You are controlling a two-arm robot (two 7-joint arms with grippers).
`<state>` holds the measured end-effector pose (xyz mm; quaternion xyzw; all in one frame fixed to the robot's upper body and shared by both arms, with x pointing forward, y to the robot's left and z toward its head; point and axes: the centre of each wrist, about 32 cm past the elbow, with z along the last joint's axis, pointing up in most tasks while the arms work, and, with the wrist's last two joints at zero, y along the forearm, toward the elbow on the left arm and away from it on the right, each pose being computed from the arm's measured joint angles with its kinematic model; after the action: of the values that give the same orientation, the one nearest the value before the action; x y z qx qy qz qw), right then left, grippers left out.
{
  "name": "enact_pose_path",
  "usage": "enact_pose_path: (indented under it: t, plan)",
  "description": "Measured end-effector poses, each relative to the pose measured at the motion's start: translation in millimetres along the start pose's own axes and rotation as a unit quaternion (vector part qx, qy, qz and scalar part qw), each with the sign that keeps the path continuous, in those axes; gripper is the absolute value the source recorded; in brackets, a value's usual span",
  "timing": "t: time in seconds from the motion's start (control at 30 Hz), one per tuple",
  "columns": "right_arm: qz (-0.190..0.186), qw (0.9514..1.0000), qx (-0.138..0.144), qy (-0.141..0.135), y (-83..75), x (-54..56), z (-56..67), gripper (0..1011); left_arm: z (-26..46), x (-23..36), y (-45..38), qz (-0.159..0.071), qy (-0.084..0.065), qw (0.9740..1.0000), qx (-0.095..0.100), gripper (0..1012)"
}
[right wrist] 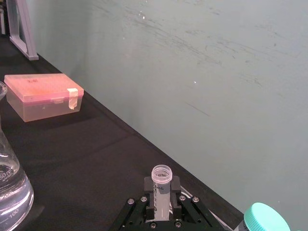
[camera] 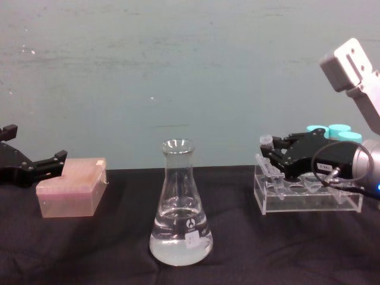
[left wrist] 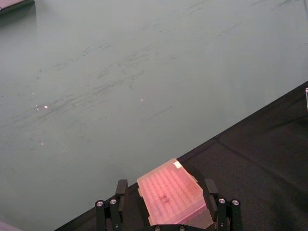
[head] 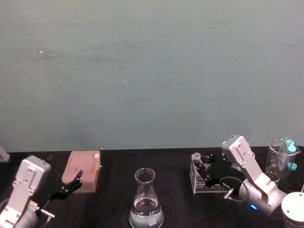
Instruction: Pour the liquid from the test tube into the beaker using one hand.
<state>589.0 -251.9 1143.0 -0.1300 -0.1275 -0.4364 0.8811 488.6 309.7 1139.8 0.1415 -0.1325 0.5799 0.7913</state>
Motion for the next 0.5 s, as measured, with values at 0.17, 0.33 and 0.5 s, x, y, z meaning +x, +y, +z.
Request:
enact_pose_path:
  t: [0.17,0.33,0.5]
  plan:
    - [0.0,1.0,0.006,0.002,-0.5,-0.4,1.7,190,0.0,0.0,0.0,0.0,0.0,1.0,0.0,1000]
    - [-0.001,0.9999,0.01,0.001,-1.4,-0.2,5.3,190,0.0,0.0,0.0,0.0,0.0,1.0,0.0,1000]
    - [-0.003,0.9998,0.017,0.001,-4.1,1.9,11.5,190,0.0,0.0,0.0,0.0,0.0,1.0,0.0,1000]
